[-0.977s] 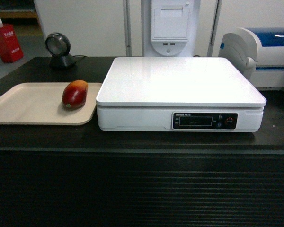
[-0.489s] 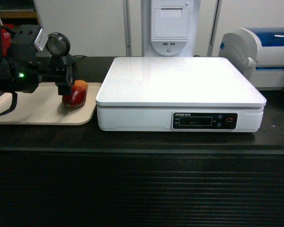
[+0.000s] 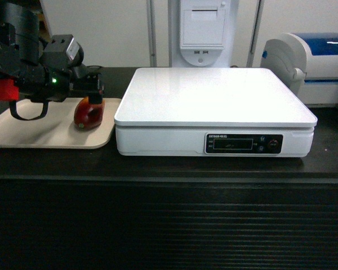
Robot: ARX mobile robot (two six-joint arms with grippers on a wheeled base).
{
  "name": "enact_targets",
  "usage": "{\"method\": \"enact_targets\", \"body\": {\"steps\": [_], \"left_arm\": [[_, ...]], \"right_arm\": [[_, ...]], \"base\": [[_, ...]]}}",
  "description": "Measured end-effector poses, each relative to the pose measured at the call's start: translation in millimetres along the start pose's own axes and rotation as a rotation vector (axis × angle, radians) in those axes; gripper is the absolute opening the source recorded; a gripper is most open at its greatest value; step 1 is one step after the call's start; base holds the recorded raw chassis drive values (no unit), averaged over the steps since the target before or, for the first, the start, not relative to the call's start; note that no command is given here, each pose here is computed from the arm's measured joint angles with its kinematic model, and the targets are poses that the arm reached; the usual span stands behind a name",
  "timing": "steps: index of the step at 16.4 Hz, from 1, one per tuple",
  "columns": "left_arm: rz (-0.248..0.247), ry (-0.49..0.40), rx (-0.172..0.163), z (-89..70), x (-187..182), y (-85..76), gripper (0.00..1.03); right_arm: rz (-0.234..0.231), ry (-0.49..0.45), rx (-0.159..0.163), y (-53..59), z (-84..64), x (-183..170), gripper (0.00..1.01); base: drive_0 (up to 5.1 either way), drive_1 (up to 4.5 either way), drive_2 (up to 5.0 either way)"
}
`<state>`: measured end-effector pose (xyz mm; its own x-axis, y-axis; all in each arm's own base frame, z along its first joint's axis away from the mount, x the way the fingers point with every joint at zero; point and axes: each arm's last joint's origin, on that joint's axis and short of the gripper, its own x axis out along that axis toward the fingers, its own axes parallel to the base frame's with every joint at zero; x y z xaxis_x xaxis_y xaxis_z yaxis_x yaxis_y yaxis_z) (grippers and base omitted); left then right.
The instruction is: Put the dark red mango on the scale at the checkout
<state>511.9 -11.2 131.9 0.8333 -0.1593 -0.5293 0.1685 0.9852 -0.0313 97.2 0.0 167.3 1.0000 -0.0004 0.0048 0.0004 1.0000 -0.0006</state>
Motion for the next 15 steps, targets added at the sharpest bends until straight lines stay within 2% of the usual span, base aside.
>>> {"method": "enact_targets", "body": {"steps": [4, 9, 15], "left_arm": [[0.005, 0.046, -0.014, 5.2, 20, 6.6, 0.98], [-0.002, 0.115, -0.029, -1.4, 32, 11.6, 0.98], [-0.012, 0.173, -0.016, -10.6, 37, 10.4, 0.98]], "right_arm": [[0.0, 0.0, 0.0, 0.0, 0.0, 0, 0.98], [0.0, 0.0, 0.0, 0.0, 0.0, 0, 0.98], [0.0, 0.0, 0.0, 0.0, 0.0, 0, 0.98]], "base": [[0.0, 0.0, 0.0], [0.0, 0.0, 0.0], [0.0, 0.0, 0.0]]}}
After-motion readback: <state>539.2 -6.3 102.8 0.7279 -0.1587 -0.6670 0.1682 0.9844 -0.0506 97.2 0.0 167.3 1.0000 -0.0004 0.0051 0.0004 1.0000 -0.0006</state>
